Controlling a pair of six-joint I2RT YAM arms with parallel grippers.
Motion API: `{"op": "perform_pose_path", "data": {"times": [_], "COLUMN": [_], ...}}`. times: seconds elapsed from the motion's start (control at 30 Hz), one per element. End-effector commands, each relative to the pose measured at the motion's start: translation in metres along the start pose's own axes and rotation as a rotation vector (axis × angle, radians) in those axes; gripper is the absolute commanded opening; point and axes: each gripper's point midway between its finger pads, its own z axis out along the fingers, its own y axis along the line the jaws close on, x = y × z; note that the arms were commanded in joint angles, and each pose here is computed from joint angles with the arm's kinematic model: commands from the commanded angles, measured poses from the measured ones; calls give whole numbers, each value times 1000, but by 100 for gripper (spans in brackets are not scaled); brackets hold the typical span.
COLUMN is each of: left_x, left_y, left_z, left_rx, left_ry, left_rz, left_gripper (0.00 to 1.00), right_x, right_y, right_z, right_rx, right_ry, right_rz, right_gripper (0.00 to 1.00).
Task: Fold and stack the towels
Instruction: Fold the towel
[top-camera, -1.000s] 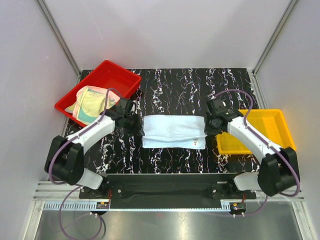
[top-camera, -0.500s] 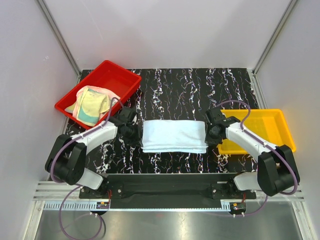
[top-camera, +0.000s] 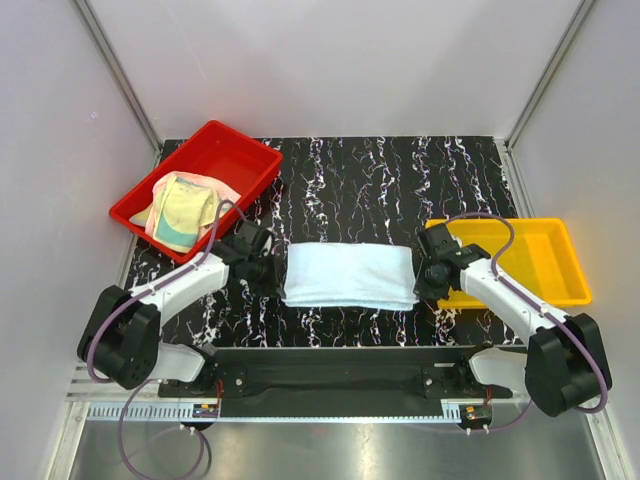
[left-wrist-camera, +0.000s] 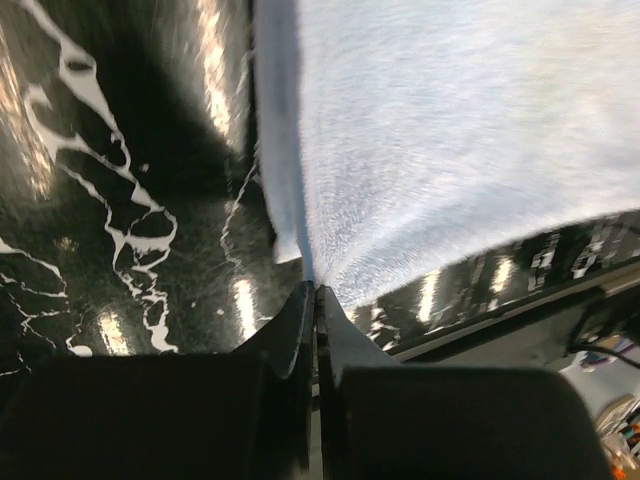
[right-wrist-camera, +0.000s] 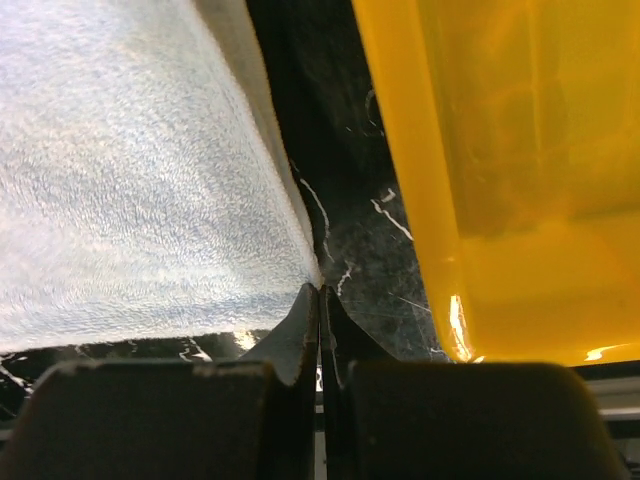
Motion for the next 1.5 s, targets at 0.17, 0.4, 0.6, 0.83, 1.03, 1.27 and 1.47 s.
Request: {"op": "perform_pose_path", "data": {"times": [0.17,0.4,0.6,0.83,1.03,1.27,1.47], "left_x": [11,9,-35,-13,8,-40,-61], "left_y": [19,23,-22,-54,-17,-32,-75], "left_z": [16,10,-30,7,39,13,20], "left_rx": [-57,-94,-22,133,21,-10,141], "left_ry": [20,26,-91,-1,48,-101,-102], "left_rz": [9,30,86,90,20,62,78], "left_gripper": [0,31,37,37,38,43,45], "right_x": [7,10,-25,4,8,-29,-46], "right_y": [-12,-7,36,49,34,32,34], "right_z": [13,4,-24,21,36,9,18], "right_rx": [60,34,-126,-180,-115,-77,-79], "right_ry": [-9,15,-37,112,102,-19,-8], "right_rz": [94,111,68,59,44,-24,-64], "right_gripper": [0,26,27,26,31,55,59]}}
